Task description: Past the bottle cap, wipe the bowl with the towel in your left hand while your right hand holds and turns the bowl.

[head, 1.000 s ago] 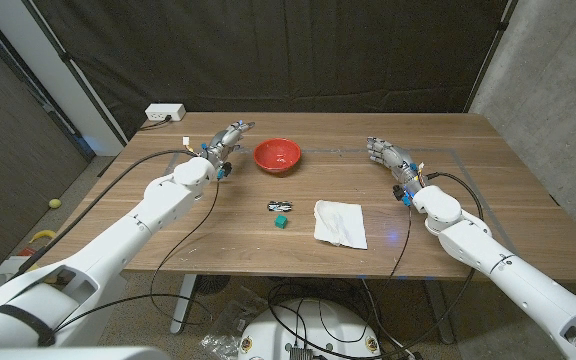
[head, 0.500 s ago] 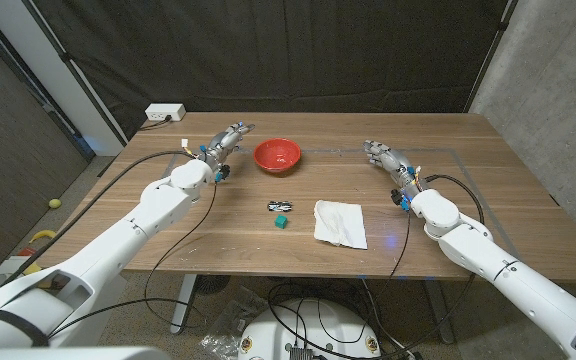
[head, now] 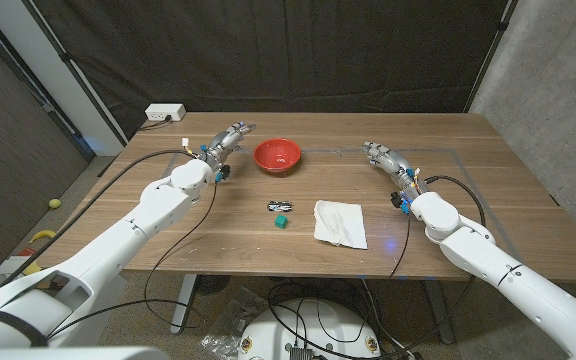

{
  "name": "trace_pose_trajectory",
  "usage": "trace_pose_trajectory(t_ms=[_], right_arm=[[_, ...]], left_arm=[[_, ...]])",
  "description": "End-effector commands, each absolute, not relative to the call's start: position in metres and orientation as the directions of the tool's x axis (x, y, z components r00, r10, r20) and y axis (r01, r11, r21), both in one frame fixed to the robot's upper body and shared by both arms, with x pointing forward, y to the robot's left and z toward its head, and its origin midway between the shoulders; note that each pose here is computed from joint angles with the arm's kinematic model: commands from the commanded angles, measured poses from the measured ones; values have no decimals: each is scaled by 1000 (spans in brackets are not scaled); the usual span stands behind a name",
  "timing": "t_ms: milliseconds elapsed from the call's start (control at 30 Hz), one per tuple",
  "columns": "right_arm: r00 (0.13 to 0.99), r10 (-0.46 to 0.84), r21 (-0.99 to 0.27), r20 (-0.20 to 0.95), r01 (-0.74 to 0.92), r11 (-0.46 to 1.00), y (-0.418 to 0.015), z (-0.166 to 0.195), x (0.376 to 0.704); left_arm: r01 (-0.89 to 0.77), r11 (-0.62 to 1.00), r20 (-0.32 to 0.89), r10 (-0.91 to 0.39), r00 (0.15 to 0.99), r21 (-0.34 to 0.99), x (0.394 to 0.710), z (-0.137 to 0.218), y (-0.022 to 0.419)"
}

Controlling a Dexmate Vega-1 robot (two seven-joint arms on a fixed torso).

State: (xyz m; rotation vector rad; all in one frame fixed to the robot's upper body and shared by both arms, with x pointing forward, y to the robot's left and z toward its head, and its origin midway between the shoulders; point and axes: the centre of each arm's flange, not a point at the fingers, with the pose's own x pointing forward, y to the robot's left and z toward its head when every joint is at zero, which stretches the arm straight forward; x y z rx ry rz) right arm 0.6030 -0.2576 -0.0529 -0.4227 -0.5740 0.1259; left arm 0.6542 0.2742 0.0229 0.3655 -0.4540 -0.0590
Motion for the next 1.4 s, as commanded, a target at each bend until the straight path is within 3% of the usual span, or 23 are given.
trace_pose_trajectory(t_ms=[33, 1400], right_arm=[[828, 244, -480, 505, 34, 877, -251, -52, 594], [866, 338, -722, 370, 39, 691, -177, -5, 602]], left_arm=[[-28, 925, 418, -144, 897, 378, 651, 22, 270], [-31, 944, 421, -118, 899, 329, 629, -9, 307]])
